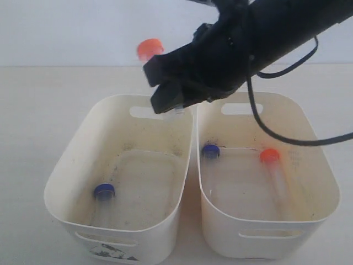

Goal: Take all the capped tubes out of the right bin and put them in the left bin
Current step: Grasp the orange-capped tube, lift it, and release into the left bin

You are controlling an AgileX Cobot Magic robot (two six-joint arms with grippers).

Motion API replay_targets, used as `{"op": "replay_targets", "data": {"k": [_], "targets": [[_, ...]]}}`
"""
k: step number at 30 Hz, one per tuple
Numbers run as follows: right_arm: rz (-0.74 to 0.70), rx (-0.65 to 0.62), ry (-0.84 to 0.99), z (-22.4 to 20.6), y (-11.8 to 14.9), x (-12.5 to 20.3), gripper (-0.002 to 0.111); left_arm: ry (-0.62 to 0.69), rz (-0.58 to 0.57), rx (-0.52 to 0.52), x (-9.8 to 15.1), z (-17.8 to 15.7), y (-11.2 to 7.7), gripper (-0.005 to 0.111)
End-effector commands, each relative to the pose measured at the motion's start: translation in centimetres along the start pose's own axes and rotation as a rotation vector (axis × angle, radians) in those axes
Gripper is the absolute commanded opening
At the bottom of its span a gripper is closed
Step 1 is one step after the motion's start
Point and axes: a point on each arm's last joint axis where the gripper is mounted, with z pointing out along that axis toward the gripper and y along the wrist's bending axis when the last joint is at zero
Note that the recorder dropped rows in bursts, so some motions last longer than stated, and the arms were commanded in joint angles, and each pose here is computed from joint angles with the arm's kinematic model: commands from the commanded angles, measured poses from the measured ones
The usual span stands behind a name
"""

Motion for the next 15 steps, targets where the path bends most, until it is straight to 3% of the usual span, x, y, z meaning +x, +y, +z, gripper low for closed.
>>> {"op": "replay_targets", "data": {"k": [1,6,8,10,11,12,14,15], "targets": [[-0.133,0.0,-0.001,2.4,1.7,0.1,0.006,-0.015,-0.013,-0.001,-0.2,0.0,0.0,0.004],[-0.177,0.018,0.032,5.6,2.1,0.6,0.043,-0.015,-0.013,-0.001,-0.2,0.0,0.0,0.004],[-0.142,0.021,0.046,6.2,1.8,0.8,0.048,-0.015,-0.013,-0.001,-0.2,0.0,0.0,0.004],[-0.109,0.026,0.05,6.2,1.7,0.8,0.036,-0.015,-0.013,-0.001,-0.2,0.0,0.0,0.004],[-0.118,0.029,0.036,5.5,1.9,0.6,0.009,-0.015,-0.013,-0.001,-0.2,0.0,0.0,0.004],[-0.126,0.034,0.025,5.1,2.0,0.6,0.0,-0.015,-0.013,-0.001,-0.2,0.0,0.0,0.004],[-0.127,0.069,-0.001,3.6,2.2,0.4,0.0,-0.015,-0.013,-0.001,-0.2,0.0,0.0,0.004],[-0.059,0.123,-0.013,2.5,2.1,0.3,0.0,-0.016,-0.013,-0.001,-0.2,0.0,0.0,0.004]]}}
